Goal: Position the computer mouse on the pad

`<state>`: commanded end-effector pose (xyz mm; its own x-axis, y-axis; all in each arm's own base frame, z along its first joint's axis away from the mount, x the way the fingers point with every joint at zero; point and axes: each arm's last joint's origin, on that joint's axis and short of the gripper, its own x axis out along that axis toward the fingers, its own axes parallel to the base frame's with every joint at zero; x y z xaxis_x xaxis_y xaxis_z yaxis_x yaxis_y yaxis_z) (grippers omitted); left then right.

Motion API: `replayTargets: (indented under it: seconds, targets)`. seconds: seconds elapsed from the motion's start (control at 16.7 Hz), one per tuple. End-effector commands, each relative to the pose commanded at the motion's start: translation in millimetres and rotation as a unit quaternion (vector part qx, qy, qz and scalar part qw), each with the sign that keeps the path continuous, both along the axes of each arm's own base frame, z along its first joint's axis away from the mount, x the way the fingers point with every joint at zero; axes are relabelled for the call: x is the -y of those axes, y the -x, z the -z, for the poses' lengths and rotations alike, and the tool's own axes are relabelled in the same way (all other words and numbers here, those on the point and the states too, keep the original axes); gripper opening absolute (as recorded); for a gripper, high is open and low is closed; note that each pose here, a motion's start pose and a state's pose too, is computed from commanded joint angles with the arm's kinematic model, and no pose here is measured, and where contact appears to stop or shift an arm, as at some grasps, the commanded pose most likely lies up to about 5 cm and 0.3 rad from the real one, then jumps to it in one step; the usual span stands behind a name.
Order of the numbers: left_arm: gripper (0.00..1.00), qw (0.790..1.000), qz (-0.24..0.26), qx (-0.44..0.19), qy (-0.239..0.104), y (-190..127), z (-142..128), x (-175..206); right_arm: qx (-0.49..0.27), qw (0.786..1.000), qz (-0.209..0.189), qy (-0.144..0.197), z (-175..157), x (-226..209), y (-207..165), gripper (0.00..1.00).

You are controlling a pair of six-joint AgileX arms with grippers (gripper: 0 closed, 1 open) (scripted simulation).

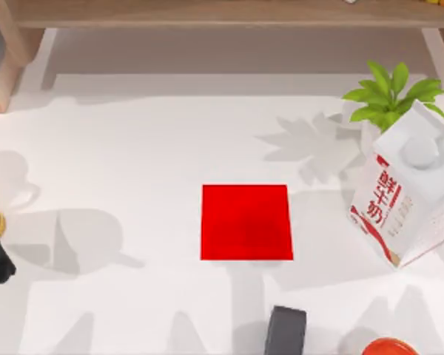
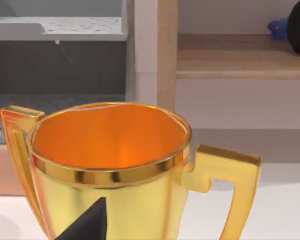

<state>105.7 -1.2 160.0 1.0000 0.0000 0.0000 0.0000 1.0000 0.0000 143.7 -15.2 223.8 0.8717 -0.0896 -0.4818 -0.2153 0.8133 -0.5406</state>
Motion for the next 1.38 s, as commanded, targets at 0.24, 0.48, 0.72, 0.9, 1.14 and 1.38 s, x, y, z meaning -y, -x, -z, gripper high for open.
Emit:
replayTargets:
  seconds: [0.24,0.48,0.72,0.9,1.14,1.38]
  targets:
    - [1.00,1.000,0.000,0.000,0.000,0.0,0.0,0.0,-0.173,0.968,-0.103,0.150,-19.4,16.1,-47.7,1.00]
    - [1.00,1.000,0.000,0.000,0.000,0.0,0.0,0.0,-0.319,0.880,-0.254,0.242,-16.9,39.6,-103.4,1.00]
    - [1.00,1.000,0.000,0.000,0.000,0.0,0.0,0.0,-0.402,0.776,-0.404,0.271,4.3,64.5,-149.8,1.00]
    - [1.00,1.000,0.000,0.000,0.000,0.0,0.0,0.0,-0.427,0.715,-0.483,0.270,20.7,78.9,-171.7,1.00]
    - [1.00,1.000,0.000,0.000,0.000,0.0,0.0,0.0,-0.434,0.682,-0.526,0.265,30.3,87.4,-183.0,1.00]
    - [1.00,1.000,0.000,0.000,0.000,0.0,0.0,0.0,-0.433,0.681,-0.527,0.267,30.1,85.6,-183.0,1.00]
